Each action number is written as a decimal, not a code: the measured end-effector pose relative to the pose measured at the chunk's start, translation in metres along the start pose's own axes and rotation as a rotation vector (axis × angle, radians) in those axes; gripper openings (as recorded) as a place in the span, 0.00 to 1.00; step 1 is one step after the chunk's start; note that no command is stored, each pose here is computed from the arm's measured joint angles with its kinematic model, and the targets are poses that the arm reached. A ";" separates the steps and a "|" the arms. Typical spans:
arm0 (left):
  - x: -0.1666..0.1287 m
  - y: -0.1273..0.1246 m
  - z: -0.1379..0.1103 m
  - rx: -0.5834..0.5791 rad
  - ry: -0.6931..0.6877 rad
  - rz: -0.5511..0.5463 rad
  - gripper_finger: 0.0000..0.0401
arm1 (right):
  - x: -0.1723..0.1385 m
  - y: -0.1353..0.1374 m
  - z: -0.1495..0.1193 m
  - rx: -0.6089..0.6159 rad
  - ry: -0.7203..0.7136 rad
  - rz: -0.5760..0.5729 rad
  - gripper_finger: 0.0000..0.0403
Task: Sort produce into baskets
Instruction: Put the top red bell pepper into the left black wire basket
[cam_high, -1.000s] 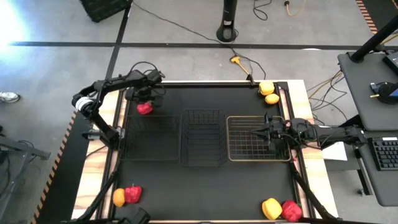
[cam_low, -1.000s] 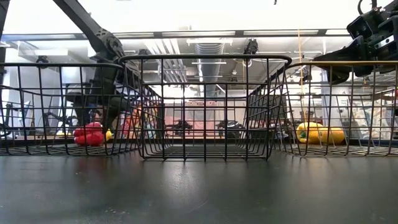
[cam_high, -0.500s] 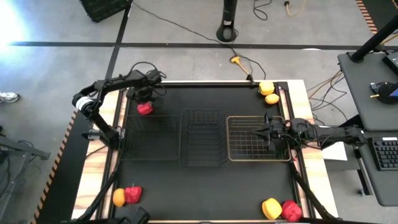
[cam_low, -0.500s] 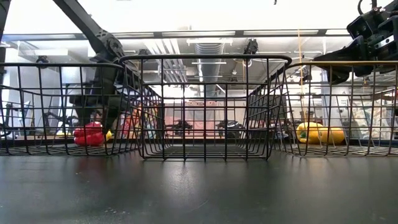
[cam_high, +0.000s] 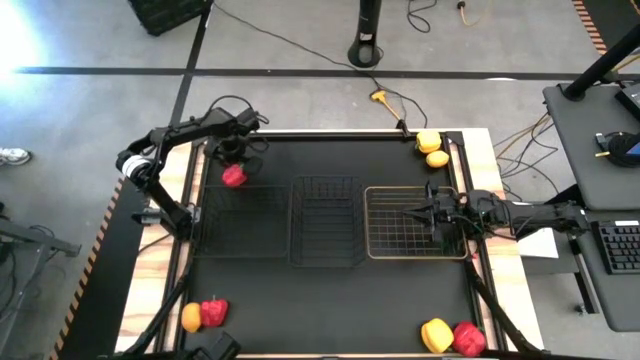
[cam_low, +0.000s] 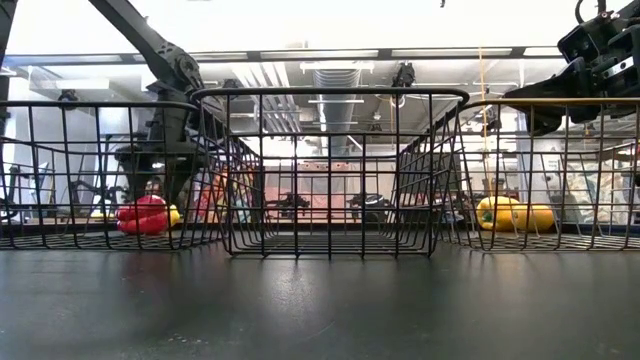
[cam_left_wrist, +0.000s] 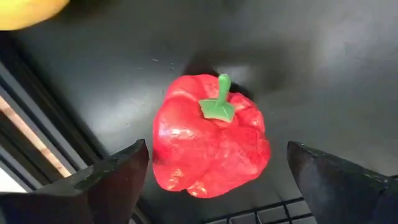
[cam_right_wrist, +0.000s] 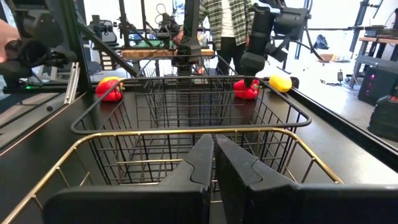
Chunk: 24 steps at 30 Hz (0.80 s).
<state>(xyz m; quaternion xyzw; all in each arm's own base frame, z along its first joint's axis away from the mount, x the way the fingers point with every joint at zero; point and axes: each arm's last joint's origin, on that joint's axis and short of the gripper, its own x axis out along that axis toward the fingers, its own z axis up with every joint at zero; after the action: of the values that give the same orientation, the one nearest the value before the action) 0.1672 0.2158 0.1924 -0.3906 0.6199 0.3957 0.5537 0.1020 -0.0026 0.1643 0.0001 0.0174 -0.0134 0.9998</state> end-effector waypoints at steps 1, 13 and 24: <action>0.002 0.000 0.000 0.000 0.000 0.002 0.91 | 0.000 0.000 0.000 0.000 -0.001 0.000 0.03; 0.012 0.007 -0.003 -0.047 0.004 0.059 0.90 | 0.000 0.000 0.000 0.000 0.000 0.000 0.03; 0.020 0.019 -0.001 -0.121 -0.014 0.053 0.76 | 0.000 0.000 0.000 0.000 0.000 0.000 0.03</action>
<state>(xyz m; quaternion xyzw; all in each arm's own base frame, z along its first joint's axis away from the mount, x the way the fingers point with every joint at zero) 0.1477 0.2209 0.1734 -0.4041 0.6009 0.4497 0.5228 0.1020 -0.0026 0.1644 0.0001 0.0173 -0.0135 0.9998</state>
